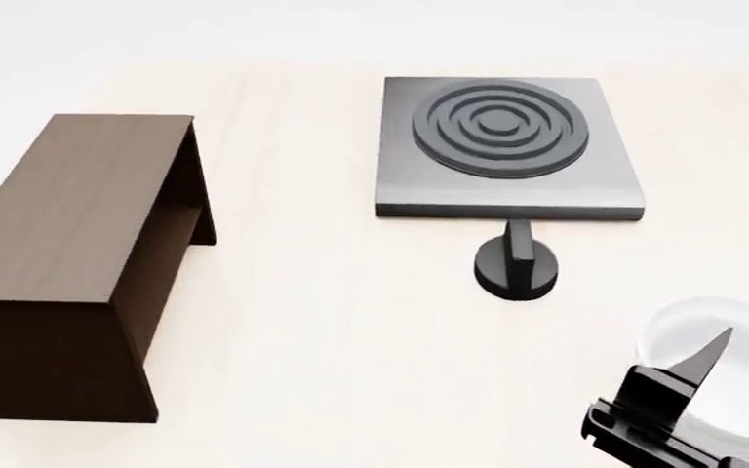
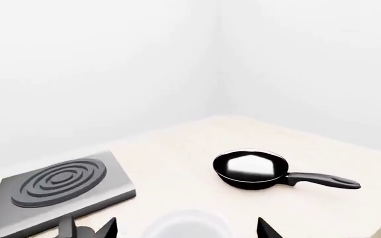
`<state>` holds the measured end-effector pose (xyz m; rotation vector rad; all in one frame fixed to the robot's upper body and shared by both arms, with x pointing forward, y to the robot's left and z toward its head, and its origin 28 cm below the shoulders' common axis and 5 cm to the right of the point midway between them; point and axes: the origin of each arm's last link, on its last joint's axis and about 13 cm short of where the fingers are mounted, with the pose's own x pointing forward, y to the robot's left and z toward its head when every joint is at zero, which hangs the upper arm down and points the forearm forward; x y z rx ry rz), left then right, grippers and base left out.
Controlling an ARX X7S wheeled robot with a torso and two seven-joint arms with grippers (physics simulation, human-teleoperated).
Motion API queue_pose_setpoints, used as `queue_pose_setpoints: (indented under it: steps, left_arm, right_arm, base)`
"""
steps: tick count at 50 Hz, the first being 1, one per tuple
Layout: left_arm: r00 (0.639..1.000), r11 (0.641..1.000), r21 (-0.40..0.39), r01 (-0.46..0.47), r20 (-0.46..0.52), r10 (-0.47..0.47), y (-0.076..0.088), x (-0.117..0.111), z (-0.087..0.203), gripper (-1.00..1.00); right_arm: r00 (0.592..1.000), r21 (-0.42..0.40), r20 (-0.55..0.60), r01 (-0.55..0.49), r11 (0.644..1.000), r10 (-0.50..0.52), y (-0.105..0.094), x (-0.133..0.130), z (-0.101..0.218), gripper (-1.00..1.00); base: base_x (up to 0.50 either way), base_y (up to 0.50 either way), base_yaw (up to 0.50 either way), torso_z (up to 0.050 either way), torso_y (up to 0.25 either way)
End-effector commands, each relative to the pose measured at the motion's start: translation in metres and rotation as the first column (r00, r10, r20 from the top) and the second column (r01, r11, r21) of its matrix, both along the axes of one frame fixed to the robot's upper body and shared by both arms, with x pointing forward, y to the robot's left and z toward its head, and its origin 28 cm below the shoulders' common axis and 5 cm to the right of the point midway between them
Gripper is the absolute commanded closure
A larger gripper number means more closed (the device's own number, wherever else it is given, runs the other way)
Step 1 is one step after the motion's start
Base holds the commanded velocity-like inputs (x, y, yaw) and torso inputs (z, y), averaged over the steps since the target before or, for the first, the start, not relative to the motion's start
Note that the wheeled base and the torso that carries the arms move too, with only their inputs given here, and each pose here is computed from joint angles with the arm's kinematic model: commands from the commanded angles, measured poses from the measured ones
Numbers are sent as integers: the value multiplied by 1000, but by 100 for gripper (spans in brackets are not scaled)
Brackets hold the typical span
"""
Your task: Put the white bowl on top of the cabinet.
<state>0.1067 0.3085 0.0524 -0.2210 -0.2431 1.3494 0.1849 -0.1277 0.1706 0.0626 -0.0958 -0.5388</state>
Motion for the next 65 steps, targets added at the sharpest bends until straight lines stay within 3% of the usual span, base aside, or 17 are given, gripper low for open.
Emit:
queue_pose_setpoints:
  steps: [1,19,21,23,37,65]
  left_arm:
    - [1000,1000,-1,-1,0,1,0,0,0,-100]
    - [1000,1000,0,3,-2,-3,0,1,0,-100]
    - [1000,1000,0,4,-3,-4,0,1,0,-100]
    - [1000,1000,0,3,-2,-3,0,1,0,-100]
    - [1000,1000,-1,2,-1,-2,0,1,0,-100]
    - [1000,1000,-5,1,-2,-1,0,1,-2,-100]
  right_arm:
    - [1000,-2,7,-12,1000,12,1,-2,3,-100]
    - [1000,-6,17,-18,1000,18,1,-3,1,-100]
    - [1000,-60,16,-8,998,9,1,-4,1,-100]
    - [999,-20,44,-25,999,26,1,-5,2,-100]
    - [1000,-21,12,-27,999,27,1,-4,0,-100]
    - [1000,-25,-21,-24,999,24,1,-1,-2,-100]
  base:
    - [500,0,0,0,0]
    - [288,0,0,0,0]
    - [0,0,0,0,0]
    - [14,193,0,0,0]
    - [184,464,0,0,0]
    - [169,14,0,0,0]
